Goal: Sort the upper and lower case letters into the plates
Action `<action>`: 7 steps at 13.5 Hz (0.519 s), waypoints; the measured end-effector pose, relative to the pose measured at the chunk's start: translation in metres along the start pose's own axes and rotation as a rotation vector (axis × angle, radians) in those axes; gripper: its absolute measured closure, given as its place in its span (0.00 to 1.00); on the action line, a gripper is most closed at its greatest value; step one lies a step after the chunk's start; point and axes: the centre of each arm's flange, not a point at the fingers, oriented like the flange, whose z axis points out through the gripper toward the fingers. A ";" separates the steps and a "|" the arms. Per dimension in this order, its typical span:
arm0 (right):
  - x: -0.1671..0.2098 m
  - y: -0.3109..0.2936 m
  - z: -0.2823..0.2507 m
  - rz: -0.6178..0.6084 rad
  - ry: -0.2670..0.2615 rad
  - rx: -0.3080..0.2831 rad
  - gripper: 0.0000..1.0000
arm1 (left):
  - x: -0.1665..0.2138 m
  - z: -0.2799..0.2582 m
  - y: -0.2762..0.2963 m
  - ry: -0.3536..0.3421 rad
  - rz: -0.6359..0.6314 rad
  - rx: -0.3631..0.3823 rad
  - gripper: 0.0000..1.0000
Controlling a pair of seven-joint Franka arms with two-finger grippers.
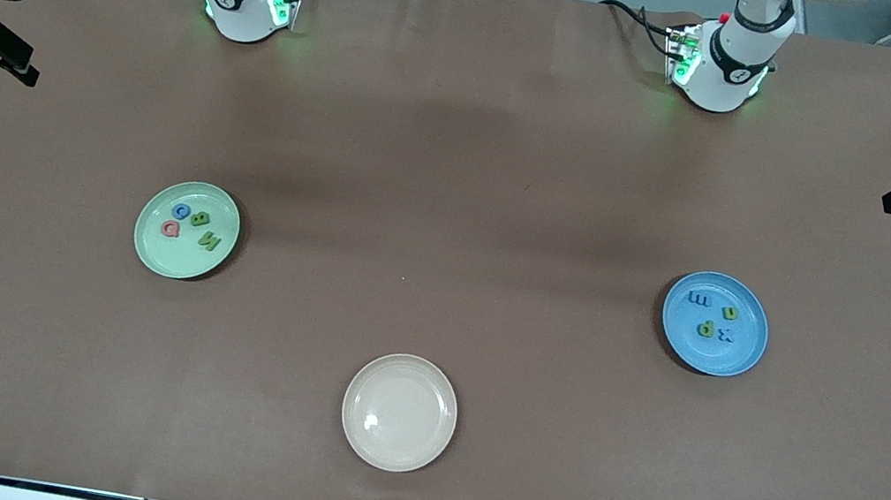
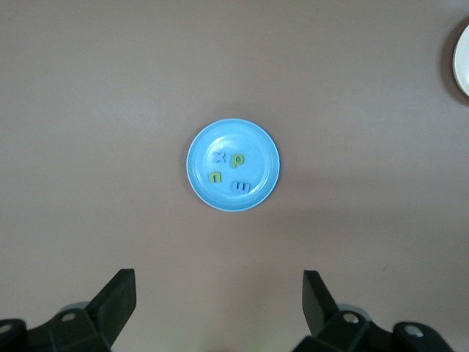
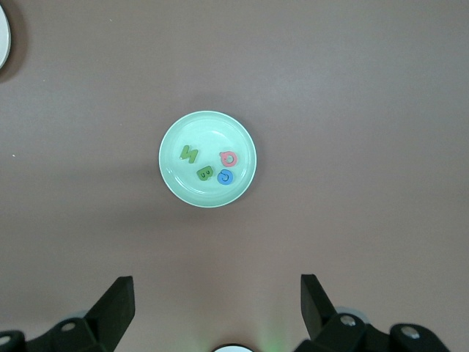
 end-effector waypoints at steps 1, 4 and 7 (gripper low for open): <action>0.000 0.000 0.000 0.000 0.000 0.000 0.00 | 0.000 0.002 0.001 -0.006 0.002 0.000 0.00; -0.001 0.000 0.001 0.000 -0.006 0.000 0.00 | 0.004 0.011 0.002 -0.025 0.003 0.002 0.00; -0.001 0.000 0.001 0.000 -0.007 0.000 0.00 | 0.007 0.016 0.002 -0.035 0.003 0.002 0.00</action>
